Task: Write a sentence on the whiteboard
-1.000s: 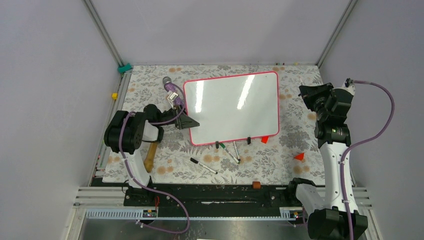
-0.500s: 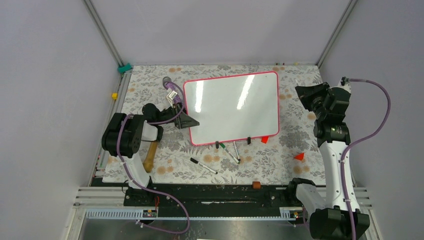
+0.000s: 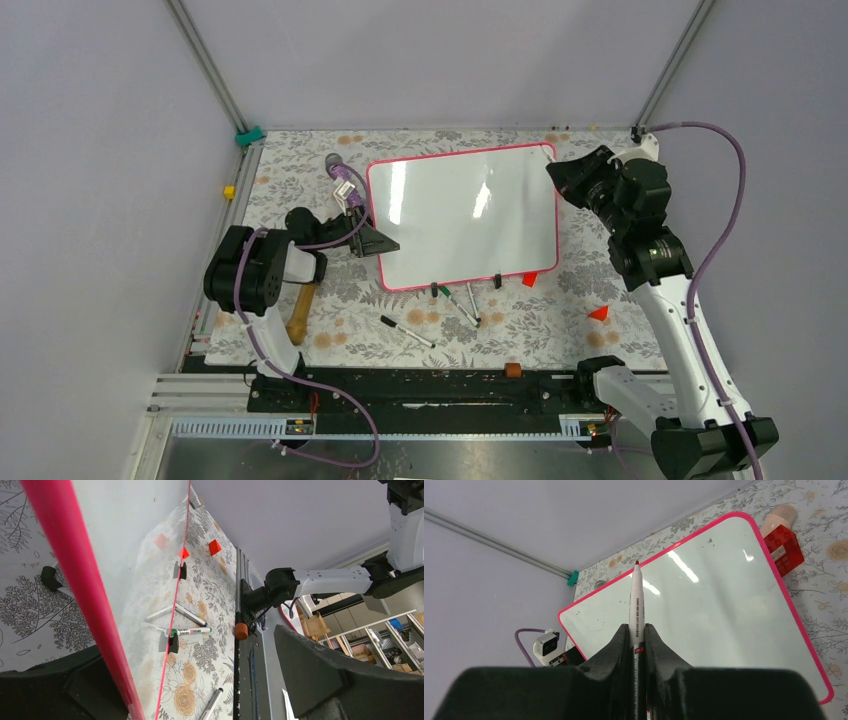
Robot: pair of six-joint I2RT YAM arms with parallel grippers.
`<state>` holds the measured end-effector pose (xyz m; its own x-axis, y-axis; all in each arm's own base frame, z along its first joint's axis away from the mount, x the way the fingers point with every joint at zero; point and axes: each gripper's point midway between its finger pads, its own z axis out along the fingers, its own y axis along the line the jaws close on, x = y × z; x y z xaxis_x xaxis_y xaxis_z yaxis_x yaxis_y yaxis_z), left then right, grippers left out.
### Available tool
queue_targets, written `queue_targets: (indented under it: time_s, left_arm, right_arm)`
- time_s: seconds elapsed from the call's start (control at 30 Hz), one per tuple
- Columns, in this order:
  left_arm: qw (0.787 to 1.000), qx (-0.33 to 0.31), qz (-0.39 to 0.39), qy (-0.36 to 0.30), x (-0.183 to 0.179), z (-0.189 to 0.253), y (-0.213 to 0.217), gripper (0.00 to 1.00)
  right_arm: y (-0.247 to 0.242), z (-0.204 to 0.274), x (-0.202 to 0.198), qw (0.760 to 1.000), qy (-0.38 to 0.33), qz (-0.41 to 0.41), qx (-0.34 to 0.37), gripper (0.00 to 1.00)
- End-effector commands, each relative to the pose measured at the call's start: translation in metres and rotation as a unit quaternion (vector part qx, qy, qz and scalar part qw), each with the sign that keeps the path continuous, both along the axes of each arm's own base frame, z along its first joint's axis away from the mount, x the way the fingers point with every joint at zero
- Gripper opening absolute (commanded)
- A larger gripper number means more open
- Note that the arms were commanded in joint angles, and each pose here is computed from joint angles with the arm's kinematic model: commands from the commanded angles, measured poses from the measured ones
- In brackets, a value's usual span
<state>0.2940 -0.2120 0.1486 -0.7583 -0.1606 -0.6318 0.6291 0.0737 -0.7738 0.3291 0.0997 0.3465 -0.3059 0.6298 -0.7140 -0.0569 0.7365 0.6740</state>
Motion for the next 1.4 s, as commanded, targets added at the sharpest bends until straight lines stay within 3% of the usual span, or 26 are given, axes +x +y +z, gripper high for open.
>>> queue_targets:
  time_s: [0.0, 0.47, 0.6, 0.7, 0.83, 0.97, 1.03, 1.13, 1.23, 1.37]
  left_arm:
    - [1.0, -0.004, 0.003, -0.013, 0.005, 0.0, -0.001, 0.99]
    - [1.0, -0.001, 0.019, -0.002, 0.01, -0.014, 0.001, 0.98]
    - [0.997, 0.01, 0.071, -0.038, 0.01, -0.021, 0.006, 0.8]
    - [0.993, 0.018, 0.1, -0.06, 0.008, -0.021, 0.01, 0.77]
    - [0.995, 0.017, 0.082, -0.059, 0.005, -0.022, 0.008, 0.89]
    - [0.997, 0.013, 0.067, -0.046, 0.006, -0.023, 0.004, 0.92]
    - [0.996, 0.014, 0.068, -0.055, 0.006, -0.022, 0.002, 0.86]
    - [0.991, 0.024, 0.077, -0.107, 0.005, -0.02, 0.002, 0.6]
    - [0.986, 0.032, 0.054, -0.154, -0.002, -0.019, 0.002, 0.6]
    - [0.99, 0.028, 0.03, -0.137, 0.001, -0.023, -0.001, 0.59]
  right_arm:
    - [0.006, 0.019, 0.001, 0.999, -0.029, 0.005, -0.037, 0.0]
    - [0.05, 0.018, -0.005, 0.994, -0.034, 0.073, -0.069, 0.0]
    - [0.055, 0.016, -0.007, 0.993, -0.034, 0.082, -0.074, 0.0]
    - [0.06, 0.014, -0.008, 0.992, -0.033, 0.09, -0.079, 0.0]
    - [0.067, 0.011, -0.008, 0.991, -0.031, 0.103, -0.083, 0.0]
    - [0.076, 0.011, -0.008, 0.989, -0.031, 0.116, -0.087, 0.0]
    - [0.08, 0.01, -0.008, 0.988, -0.032, 0.121, -0.087, 0.0]
    - [0.085, 0.01, -0.009, 0.987, -0.033, 0.128, -0.091, 0.0]
    - [0.088, 0.009, -0.01, 0.985, -0.033, 0.136, -0.097, 0.0]
    - [0.094, 0.008, -0.013, 0.984, -0.034, 0.145, -0.101, 0.0]
